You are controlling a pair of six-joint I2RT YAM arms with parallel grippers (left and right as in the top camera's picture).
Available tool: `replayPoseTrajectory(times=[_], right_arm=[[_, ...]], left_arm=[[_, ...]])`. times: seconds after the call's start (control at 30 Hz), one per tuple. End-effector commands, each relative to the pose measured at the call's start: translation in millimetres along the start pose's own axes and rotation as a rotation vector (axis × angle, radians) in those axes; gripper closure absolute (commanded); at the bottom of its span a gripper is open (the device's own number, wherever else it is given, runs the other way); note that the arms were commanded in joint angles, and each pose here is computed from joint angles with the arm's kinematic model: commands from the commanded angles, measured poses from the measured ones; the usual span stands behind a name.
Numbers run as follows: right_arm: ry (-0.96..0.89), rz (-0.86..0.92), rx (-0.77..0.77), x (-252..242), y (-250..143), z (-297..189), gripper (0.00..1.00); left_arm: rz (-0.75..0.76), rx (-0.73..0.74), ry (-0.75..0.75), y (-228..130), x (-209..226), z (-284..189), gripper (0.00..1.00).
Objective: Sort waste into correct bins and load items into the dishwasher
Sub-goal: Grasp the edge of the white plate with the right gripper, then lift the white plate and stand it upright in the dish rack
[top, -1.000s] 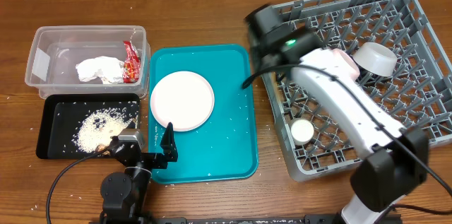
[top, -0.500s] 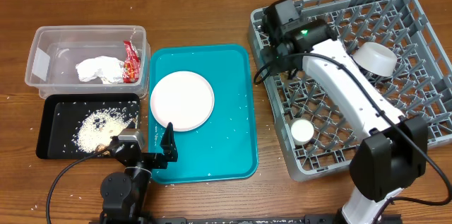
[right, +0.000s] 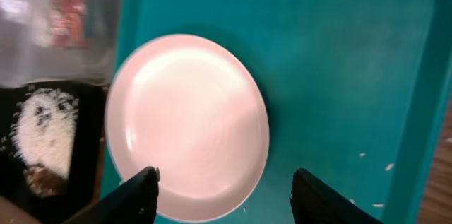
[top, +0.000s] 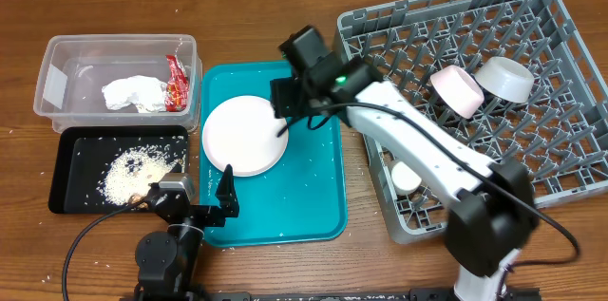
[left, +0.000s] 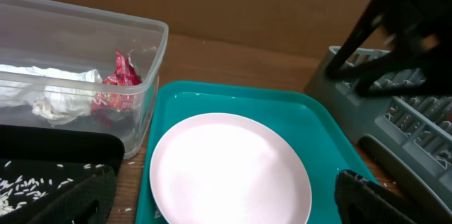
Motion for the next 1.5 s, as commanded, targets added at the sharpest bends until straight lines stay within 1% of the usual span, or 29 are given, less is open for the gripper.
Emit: replayPoseTrajectory(times=[0.0,0.1,0.17,0.27,0.3,0.37,0.43,0.53,0.67,0.77,0.9,0.97,1.03,1.1,1.2,1.27,1.47], right_arm=[[-0.116,0.195,0.075,-23.7,-12.3,51.2,0.37],[-0.155,0.231,0.107,-32.5,-17.8,73.6,0.38],[-0.168,0.235,0.130,-36.0,-21.7,84.4,0.40],[-0.186,0.237,0.153,-40.1,-26.0,93.7,0.59],[-0.190,0.238,0.156,-41.0,-26.6,95.3,0.63],[-0.203,0.238,0.157,-42.8,-27.3,95.6,0.83],[-0.210,0.242,0.158,-44.1,-26.6,93.6,0.95],[-0.226,0.257,0.131,-49.1,-17.6,83.4,0.96],[-0.266,0.256,0.015,-51.5,8.2,40.8,0.96],[-0.269,0.167,-0.135,-43.5,28.2,-11.6,0.96],[-0.338,0.022,-0.403,-38.1,42.9,-95.5,0.96],[-0.415,-0.030,-0.514,-42.1,44.9,-130.4,0.96],[-0.517,-0.040,-0.614,-50.7,45.1,-160.3,0.96],[-0.616,-0.040,-0.674,-60.4,45.1,-178.7,0.96],[-0.770,-0.018,-0.724,-78.6,47.4,-192.7,0.96],[-0.854,0.002,-0.727,-94.4,51.2,-195.3,0.96],[-0.949,0.036,-0.640,-131.3,65.9,-174.3,0.96]], left_arm=[[0.004,-0.008,-0.009,0.0,-0.3,-0.2,0.00],[0.004,-0.008,-0.009,0.0,-0.3,-0.2,0.00],[0.005,-0.008,-0.009,0.0,-0.3,-0.2,0.00],[0.005,-0.008,-0.009,0.0,-0.3,-0.2,0.00],[0.004,-0.008,-0.009,0.0,-0.3,-0.2,0.00],[0.005,-0.008,-0.009,0.0,-0.3,-0.2,0.00],[0.004,-0.008,-0.009,0.0,-0.3,-0.2,0.00],[0.004,-0.008,-0.009,0.0,-0.3,-0.2,0.00],[0.004,-0.008,-0.009,0.0,-0.3,-0.2,0.00],[0.004,-0.008,-0.009,0.0,-0.3,-0.2,0.00],[0.004,-0.008,-0.009,0.0,-0.3,-0.2,0.00],[0.004,-0.008,-0.009,0.0,-0.3,-0.2,0.00],[0.004,-0.008,-0.009,0.0,-0.3,-0.2,0.00],[0.005,-0.008,-0.009,0.0,-0.3,-0.2,0.00],[0.004,-0.008,-0.009,0.0,-0.3,-0.2,0.00],[0.004,-0.008,-0.009,0.0,-0.3,-0.2,0.00],[0.005,-0.008,-0.009,0.0,-0.3,-0.2,0.00]])
Point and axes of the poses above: each gripper's point midway between its finger pads, its own z axis out along the fingers, its own x axis along the line the jaws close on, y = z × x, the point moved 9 cm from there along -z, back along the fingers, and after that the axes turned 11 degrees about z, right-handed, at the moved point
